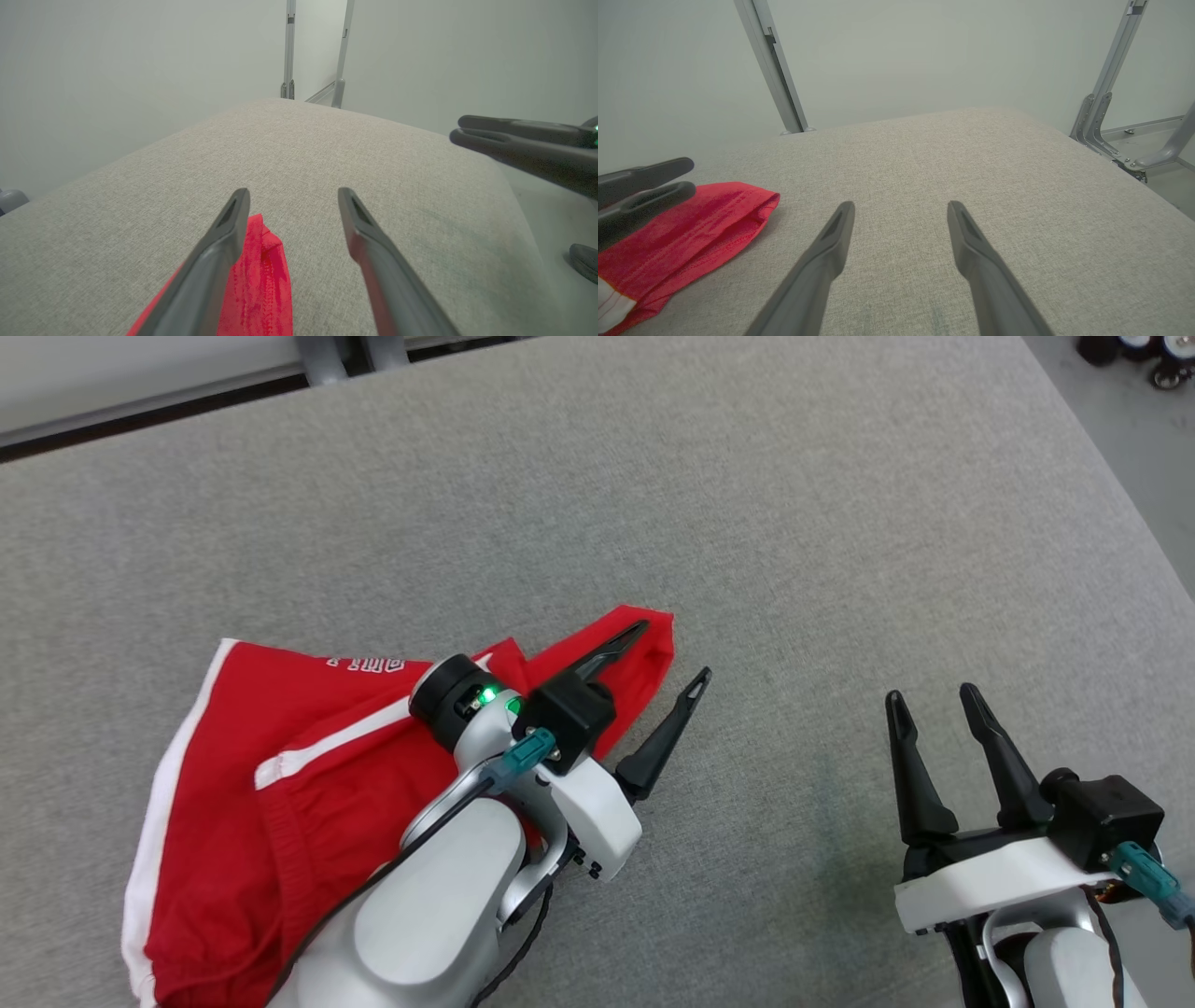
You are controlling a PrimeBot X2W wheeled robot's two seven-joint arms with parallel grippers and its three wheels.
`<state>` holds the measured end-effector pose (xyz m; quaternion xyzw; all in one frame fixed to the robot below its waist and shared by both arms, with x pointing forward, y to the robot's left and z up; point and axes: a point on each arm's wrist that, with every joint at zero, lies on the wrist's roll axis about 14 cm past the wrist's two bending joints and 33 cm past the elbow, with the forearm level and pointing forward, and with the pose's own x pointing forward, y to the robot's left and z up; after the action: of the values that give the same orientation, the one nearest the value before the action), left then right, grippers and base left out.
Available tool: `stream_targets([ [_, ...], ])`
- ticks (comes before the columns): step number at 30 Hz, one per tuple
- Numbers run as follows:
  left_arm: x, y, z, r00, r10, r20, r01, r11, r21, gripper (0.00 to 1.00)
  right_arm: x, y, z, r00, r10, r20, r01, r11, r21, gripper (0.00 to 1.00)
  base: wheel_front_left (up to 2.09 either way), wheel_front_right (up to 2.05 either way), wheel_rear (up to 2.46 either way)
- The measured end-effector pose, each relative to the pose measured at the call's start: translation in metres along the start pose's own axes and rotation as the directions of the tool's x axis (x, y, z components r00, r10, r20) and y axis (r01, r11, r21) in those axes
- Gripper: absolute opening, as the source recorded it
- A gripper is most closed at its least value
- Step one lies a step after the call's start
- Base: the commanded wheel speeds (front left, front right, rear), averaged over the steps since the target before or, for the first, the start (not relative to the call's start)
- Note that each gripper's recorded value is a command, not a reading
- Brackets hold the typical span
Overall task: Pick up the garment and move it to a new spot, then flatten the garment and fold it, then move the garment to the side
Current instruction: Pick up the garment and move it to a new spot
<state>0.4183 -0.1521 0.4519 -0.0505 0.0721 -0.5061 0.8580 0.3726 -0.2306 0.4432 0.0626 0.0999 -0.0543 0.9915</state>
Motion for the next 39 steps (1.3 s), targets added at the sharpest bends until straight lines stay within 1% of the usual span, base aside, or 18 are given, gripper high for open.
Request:
stream_targets([
  [2,-0.004,-0.003,0.013,0.999,0.004,0.049,-0.004,1.000,-0.001,1.00,-0.001,0.002,0.001,1.000,0.008,0.003,-0.008,1.000,0.004,1.00,0.00,0.00,0.00],
  [5,-0.021,0.000,0.025,0.993,0.067,0.101,-0.065,0.998,-0.019,1.00,-0.001,0.010,0.008,0.999,0.031,0.027,-0.032,0.999,0.006,1.00,0.00,0.00,0.00],
  [8,-0.049,0.018,0.029,0.976,0.181,0.125,-0.178,0.983,-0.035,1.00,-0.003,0.017,0.013,0.998,0.057,0.039,-0.057,0.998,0.003,1.00,0.00,0.00,0.00],
  [10,-0.071,0.036,0.034,0.949,0.279,0.144,-0.275,0.960,-0.046,1.00,-0.003,0.025,0.017,0.996,0.078,0.046,-0.078,0.997,0.000,1.00,0.00,0.00,0.00],
  [12,-0.096,0.055,0.038,0.909,0.384,0.162,-0.379,0.923,-0.060,1.00,-0.003,0.032,0.019,0.994,0.103,0.048,-0.103,0.995,-0.002,1.00,0.00,0.00,0.00],
  [13,-0.110,0.066,0.040,0.884,0.436,0.170,-0.431,0.900,-0.071,1.00,-0.002,0.037,0.021,0.992,0.116,0.053,-0.116,0.993,-0.004,1.00,0.00,0.00,0.00],
  [16,-0.153,0.093,0.049,0.792,0.578,0.196,-0.573,0.815,-0.089,1.00,-0.001,0.050,0.025,0.986,0.157,0.056,-0.156,0.988,-0.012,1.00,0.00,0.00,0.00],
  [19,-0.195,0.114,0.056,0.697,0.684,0.215,-0.680,0.726,-0.107,1.00,-0.001,0.061,0.032,0.979,0.190,0.070,-0.189,0.982,-0.021,1.00,0.00,0.00,0.00],
  [21,-0.222,0.125,0.059,0.636,0.738,0.225,-0.734,0.669,-0.119,1.00,-0.002,0.067,0.033,0.976,0.206,0.071,-0.205,0.978,-0.022,1.00,0.00,0.00,0.00],
  [24,-0.261,0.134,0.063,0.559,0.795,0.236,-0.794,0.595,-0.124,1.00,-0.006,0.075,0.036,0.970,0.232,0.072,-0.231,0.973,-0.028,1.00,0.00,0.00,0.00],
  [26,-0.283,0.136,0.066,0.517,0.820,0.245,-0.822,0.555,-0.125,1.00,-0.008,0.080,0.039,0.965,0.250,0.076,-0.248,0.968,-0.035,1.00,0.00,0.00,0.00],
  [27,-0.292,0.136,0.066,0.501,0.828,0.250,-0.832,0.541,-0.123,1.00,-0.010,0.082,0.040,0.963,0.257,0.079,-0.254,0.966,-0.038,1.00,0.00,0.00,0.00],
  [29,-0.307,0.133,0.066,0.485,0.838,0.252,-0.842,0.525,-0.127,1.00,-0.015,0.083,0.042,0.961,0.264,0.081,-0.262,0.964,-0.043,1.00,0.00,0.00,0.00],
  [32,-0.323,0.122,0.060,0.483,0.841,0.244,-0.843,0.522,-0.130,1.00,-0.024,0.082,0.044,0.959,0.272,0.078,-0.267,0.962,-0.059,1.00,0.00,0.00,0.00],
  [39,-0.327,0.103,0.053,0.511,0.828,0.230,-0.832,0.544,-0.108,1.00,-0.041,0.076,0.045,0.961,0.268,0.072,-0.263,0.962,-0.072,1.00,0.00,0.00,0.00],
])
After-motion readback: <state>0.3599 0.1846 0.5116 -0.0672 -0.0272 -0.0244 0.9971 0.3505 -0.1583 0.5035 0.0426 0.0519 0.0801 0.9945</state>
